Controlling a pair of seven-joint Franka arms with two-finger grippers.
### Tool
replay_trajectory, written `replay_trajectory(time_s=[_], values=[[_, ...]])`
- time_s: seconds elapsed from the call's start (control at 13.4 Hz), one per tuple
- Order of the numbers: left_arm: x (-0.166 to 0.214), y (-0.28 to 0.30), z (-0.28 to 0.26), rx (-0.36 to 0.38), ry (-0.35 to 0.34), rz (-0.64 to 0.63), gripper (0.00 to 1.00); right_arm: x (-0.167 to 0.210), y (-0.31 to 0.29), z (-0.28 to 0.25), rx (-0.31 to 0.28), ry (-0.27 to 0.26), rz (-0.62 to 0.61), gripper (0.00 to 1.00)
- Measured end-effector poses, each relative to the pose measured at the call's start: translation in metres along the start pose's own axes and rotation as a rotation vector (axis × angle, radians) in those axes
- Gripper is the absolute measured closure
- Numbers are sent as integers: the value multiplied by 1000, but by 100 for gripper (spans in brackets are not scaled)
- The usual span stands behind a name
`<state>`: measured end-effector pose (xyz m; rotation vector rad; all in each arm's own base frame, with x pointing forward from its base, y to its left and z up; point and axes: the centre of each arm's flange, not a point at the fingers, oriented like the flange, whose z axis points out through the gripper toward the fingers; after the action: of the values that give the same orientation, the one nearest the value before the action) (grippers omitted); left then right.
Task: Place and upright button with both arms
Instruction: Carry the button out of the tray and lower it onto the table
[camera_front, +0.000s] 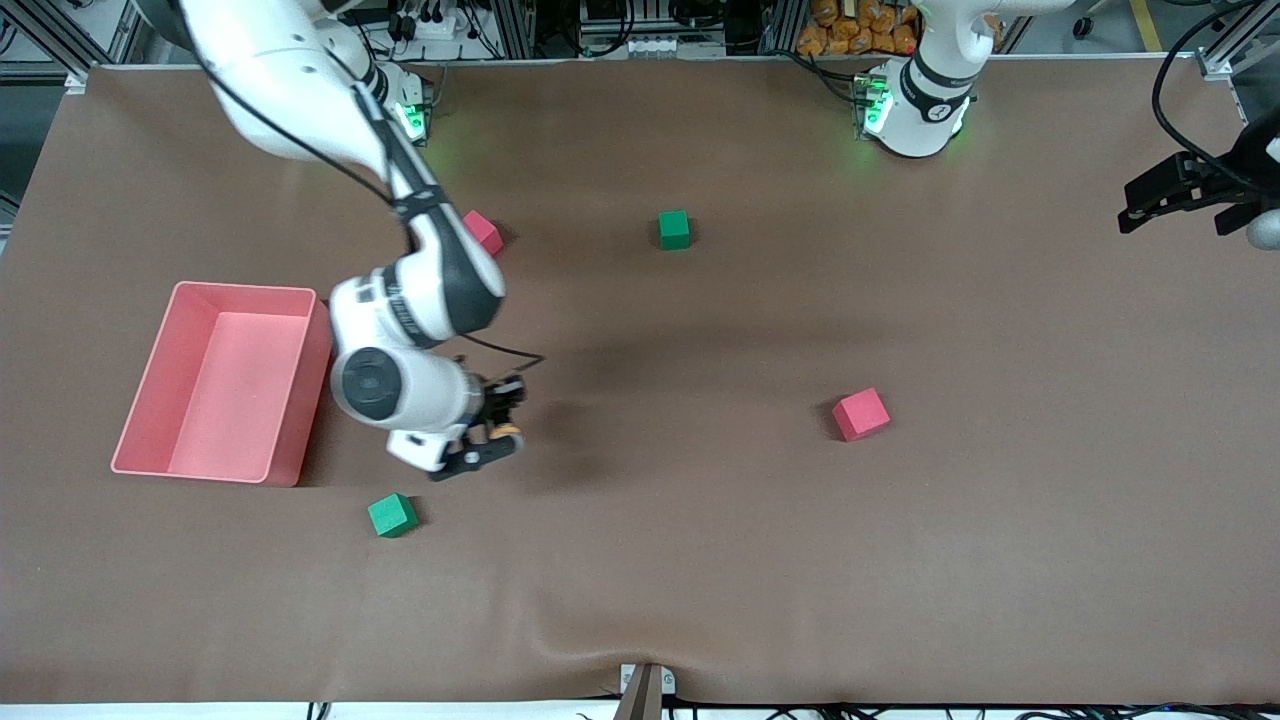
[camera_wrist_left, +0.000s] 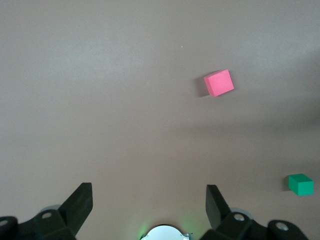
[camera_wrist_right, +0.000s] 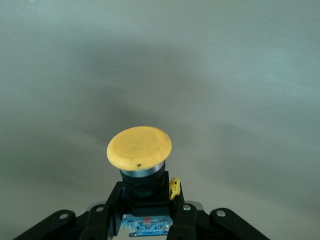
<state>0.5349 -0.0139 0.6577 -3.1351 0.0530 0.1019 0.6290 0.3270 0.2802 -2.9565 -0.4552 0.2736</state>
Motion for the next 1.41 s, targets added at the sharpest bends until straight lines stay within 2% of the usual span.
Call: replay_trajectory(time_s=[0.15, 0.45, 0.97, 1.26, 1.41], values=[[0, 0, 0, 0, 0, 0, 0, 2, -38, 15, 0, 11, 37, 59], [0, 1, 1, -7, -2, 1, 0, 1, -86, 37, 54, 2, 159, 59], [3, 2, 5, -11, -10, 2, 0, 7, -84, 95, 64, -71, 331, 59], [4, 2, 6, -11, -12, 2, 0, 3, -100, 106, 61, -73, 352, 59], [4, 2, 6, -11, -13, 2, 0, 6, -99, 106, 64, -53, 359, 59]])
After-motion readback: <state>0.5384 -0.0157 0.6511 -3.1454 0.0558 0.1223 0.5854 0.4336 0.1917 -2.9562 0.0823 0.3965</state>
